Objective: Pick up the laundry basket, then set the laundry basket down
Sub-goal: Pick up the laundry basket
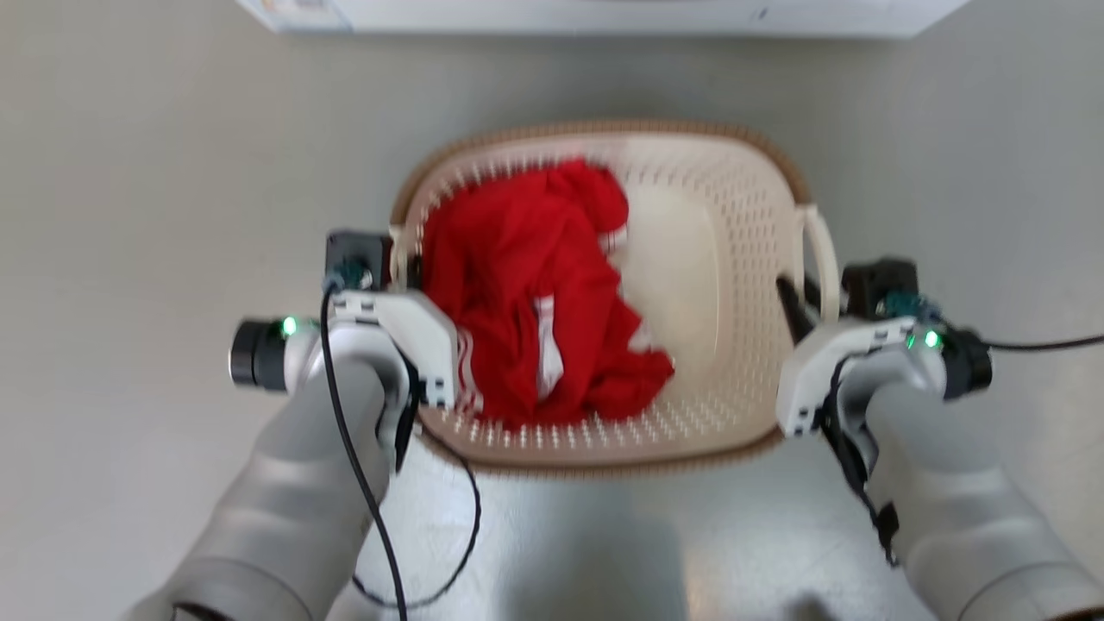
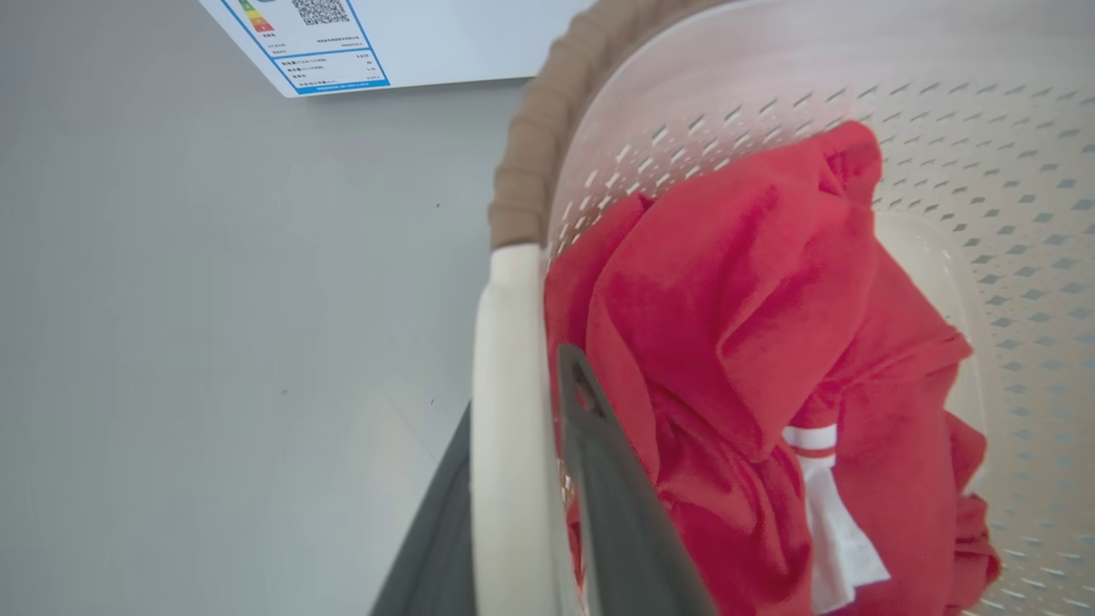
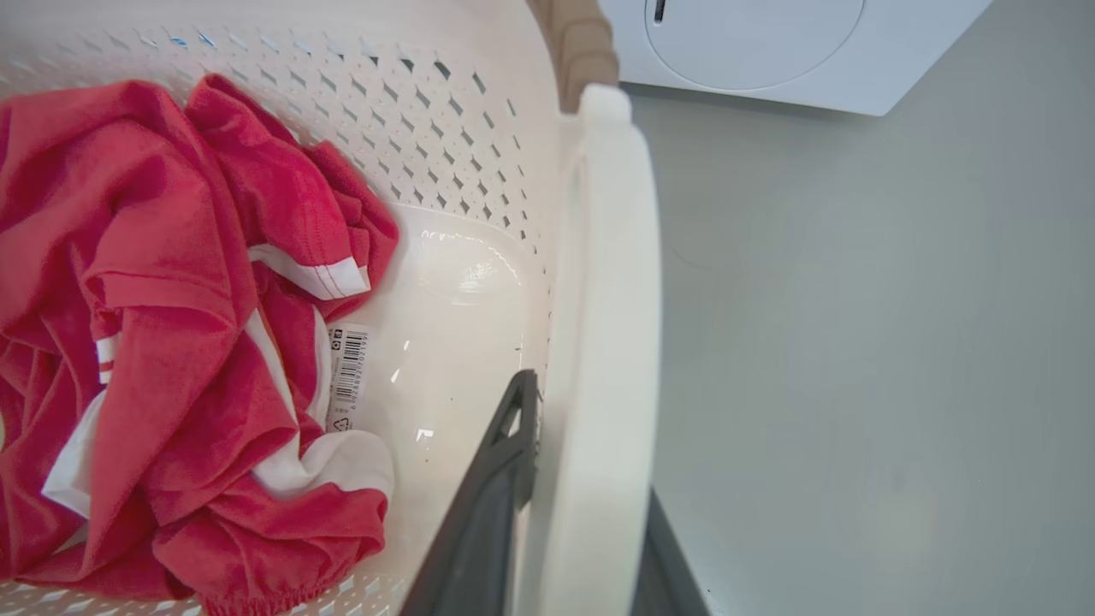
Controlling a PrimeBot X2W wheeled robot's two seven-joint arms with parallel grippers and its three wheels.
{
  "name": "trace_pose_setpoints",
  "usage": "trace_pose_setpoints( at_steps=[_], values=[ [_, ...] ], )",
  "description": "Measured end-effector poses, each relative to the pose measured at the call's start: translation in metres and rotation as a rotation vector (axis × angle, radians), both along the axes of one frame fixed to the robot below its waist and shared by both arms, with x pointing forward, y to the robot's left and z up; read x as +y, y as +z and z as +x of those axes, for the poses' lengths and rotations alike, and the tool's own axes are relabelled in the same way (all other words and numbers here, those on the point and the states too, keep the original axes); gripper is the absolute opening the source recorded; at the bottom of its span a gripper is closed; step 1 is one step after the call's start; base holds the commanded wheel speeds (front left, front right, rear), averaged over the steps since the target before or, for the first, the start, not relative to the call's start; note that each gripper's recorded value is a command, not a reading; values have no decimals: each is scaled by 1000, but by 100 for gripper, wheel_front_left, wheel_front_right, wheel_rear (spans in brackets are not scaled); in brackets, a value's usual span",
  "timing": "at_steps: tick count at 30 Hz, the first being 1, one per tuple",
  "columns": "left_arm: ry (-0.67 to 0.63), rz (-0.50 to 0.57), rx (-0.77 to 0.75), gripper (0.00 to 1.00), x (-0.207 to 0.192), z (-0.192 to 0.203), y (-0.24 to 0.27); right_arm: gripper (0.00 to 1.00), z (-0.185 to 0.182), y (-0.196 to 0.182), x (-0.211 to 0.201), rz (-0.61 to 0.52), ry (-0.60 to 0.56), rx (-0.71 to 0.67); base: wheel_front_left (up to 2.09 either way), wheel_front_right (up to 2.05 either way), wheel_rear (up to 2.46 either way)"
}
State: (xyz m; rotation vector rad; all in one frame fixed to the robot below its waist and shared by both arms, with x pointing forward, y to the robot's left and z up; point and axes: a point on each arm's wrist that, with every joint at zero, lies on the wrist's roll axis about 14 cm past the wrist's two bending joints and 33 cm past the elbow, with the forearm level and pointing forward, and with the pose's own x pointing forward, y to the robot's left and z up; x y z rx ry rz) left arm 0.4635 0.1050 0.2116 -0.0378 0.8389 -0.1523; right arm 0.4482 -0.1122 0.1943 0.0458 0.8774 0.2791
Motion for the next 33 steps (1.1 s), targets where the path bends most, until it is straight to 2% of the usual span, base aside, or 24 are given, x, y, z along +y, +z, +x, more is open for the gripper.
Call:
trace_pose_setpoints(
  at_steps=[18, 27, 33],
  values=[
    [-51, -3, 13, 0, -19, -64, 55, 0, -74, 64, -11, 3, -27, 81, 0, 0, 0],
    [-117, 2, 1, 0, -30, -100, 81, 0, -123, 85, -14, 21, -56, 129, 0, 0, 0],
    [-134, 5, -3, 0, -32, -120, 93, 0, -143, 98, -15, 14, -45, 117, 0, 0, 0]
  ],
)
